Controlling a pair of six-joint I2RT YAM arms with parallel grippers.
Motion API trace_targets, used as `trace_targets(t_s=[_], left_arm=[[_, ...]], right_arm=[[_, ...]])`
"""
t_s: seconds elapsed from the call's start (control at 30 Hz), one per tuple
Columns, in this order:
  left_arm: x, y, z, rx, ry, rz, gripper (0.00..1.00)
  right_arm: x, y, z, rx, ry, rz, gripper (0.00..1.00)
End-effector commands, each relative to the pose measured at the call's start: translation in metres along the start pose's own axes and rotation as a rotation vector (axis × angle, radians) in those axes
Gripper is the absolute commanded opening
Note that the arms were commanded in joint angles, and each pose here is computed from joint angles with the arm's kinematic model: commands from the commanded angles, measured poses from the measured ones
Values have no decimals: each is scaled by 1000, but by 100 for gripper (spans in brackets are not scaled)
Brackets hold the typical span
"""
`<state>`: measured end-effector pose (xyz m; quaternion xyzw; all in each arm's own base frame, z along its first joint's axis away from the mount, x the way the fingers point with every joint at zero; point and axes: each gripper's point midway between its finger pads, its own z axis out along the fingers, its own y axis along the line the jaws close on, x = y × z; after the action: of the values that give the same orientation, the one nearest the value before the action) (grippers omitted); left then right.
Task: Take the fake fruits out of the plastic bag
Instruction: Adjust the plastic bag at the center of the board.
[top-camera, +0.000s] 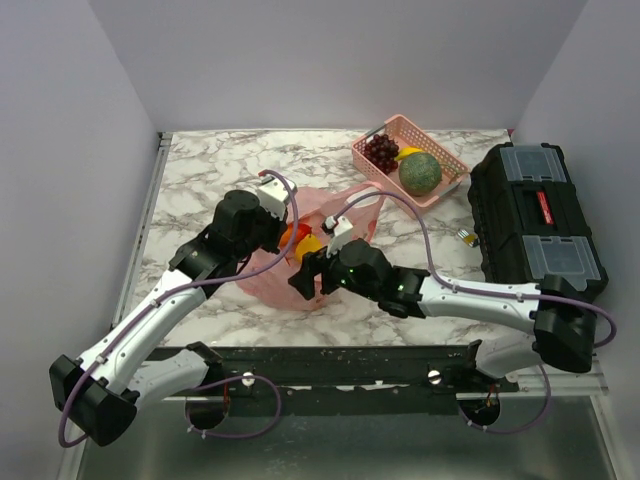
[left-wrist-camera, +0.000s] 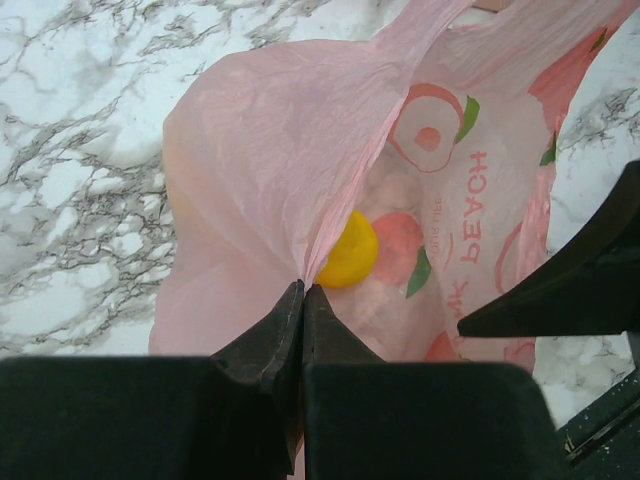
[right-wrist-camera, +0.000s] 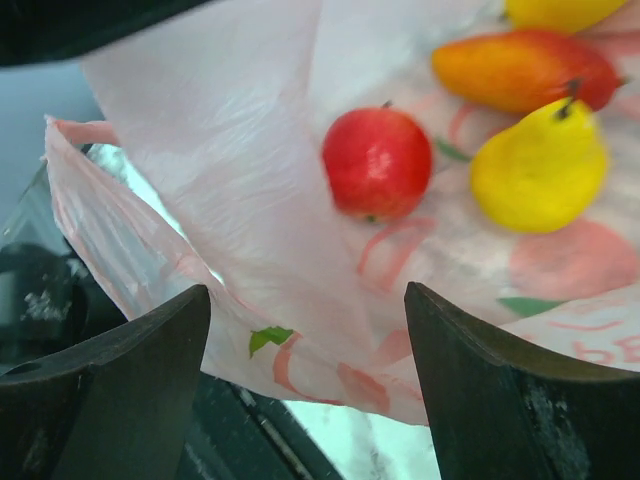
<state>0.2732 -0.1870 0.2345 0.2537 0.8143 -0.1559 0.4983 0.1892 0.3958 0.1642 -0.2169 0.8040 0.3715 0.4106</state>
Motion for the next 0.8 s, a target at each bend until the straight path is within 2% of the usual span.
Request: trace_targets(t_s=[0.0,0.13,0.3,0.43,0.5,0.6,0.7,0.73,0.77], left_arm=[[-10,6,-4,-33,-46,6,0],[-9,6,-4,-31,-45,3,0],[-10,6,-6,-33,-51,2,0],[-11,6,-7,-33,-57,2,0],[-10,6,-6,-35,-54,4,0],[-9,7,-6,-40,-48,5,0],[-7,6,-4,-36,-32,-6,0],[-8,4,-5,-30,-25,-35,7],[-8,3,-6,-24,-18,-55,19]], right_arm=[[-23,-42,-15,241,-89,-76,82],[-45,-43,-23,271,-155,-106,82],[-62,-63,-27,396,-225,-124,82],[-70,-70,-24,450,-245,-115,74],[-77,-54,-26,364,-265,-104,73],[-79,-27,-29,194,-276,-132,77],[-71,-17,-29,132,-241,-147,79],[-66,-15,-27,116,-222,-153,80],[-58,-13,-24,92,-193,-162,80]])
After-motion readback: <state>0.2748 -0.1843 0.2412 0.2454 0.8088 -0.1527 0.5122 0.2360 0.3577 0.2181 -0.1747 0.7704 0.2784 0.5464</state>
